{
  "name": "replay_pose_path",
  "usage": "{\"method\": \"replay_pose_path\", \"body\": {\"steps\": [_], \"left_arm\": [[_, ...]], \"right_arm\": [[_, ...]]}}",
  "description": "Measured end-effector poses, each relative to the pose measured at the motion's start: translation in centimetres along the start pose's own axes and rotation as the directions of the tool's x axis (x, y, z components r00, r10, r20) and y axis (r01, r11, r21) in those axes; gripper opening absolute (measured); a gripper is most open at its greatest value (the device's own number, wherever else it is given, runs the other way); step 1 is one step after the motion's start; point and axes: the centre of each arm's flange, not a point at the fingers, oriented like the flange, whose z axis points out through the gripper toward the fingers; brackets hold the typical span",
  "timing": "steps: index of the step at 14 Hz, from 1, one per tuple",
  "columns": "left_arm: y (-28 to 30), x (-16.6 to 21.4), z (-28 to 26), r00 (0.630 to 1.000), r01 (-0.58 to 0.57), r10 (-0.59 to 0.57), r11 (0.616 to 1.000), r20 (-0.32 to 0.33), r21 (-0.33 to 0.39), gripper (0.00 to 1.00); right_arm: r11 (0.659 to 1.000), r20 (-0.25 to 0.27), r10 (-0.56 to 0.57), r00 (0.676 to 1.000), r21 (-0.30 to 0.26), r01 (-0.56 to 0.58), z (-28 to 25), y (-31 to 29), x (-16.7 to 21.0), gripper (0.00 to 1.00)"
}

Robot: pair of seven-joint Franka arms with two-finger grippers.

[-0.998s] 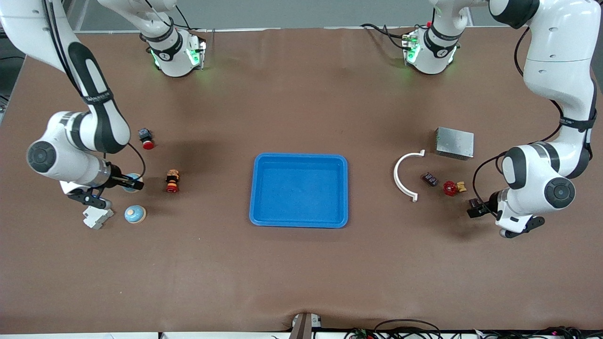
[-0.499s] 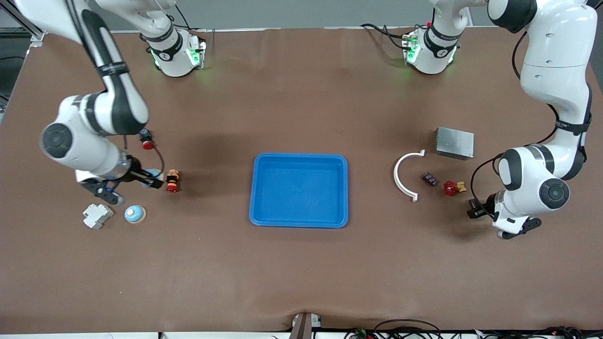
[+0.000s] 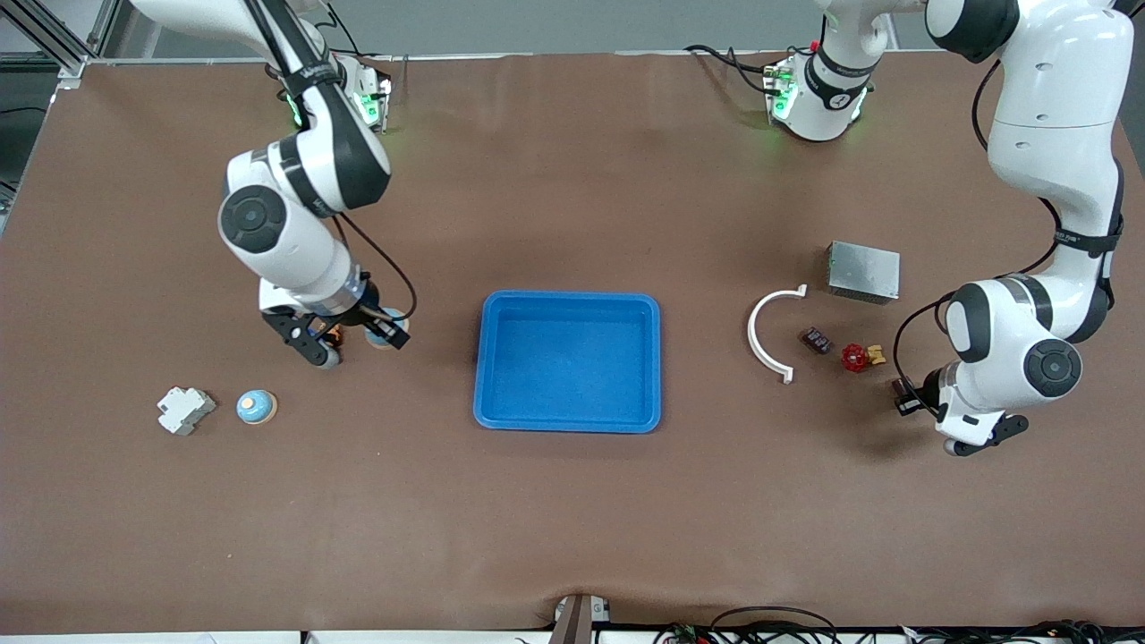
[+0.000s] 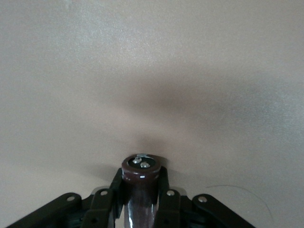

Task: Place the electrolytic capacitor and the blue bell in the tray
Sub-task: 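Carry the bell and the capacitor over the blue tray with both grippers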

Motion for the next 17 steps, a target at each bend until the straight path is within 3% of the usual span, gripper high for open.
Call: {"method": "replay_pose_path", "body": {"steps": [5,9,12,17], "left_arm": [[0.6,0.2,-2.8,0.999,0.033,-0.033,0.999,0.015,0.004,0.3],[7.0,-1.4,-13.0,0.988,0.145,-0.147,0.989,0.052,0.037,0.3],[14.8,-5.0,-17.5,0.974,0.224,-0.226,0.974,0.036,0.042,0.3],[25.5,-12.4,-17.3,0.927,0.368,-0.368,0.93,0.071,0.023,0.3]], "right_arm": [[0.996,-0.006,0.087,0.996,0.031,-0.087,2.2,-3.5,-5.7,0.66],[0.987,0.002,0.16,0.987,0.023,-0.16,4.2,-5.2,-9.7,0.66],[0.978,-0.023,0.21,0.977,0.013,-0.21,5.6,-6.6,-11.7,0.66],[0.958,-0.045,0.287,0.957,-0.009,-0.287,11.4,-10.1,-13.4,0.66]]}}
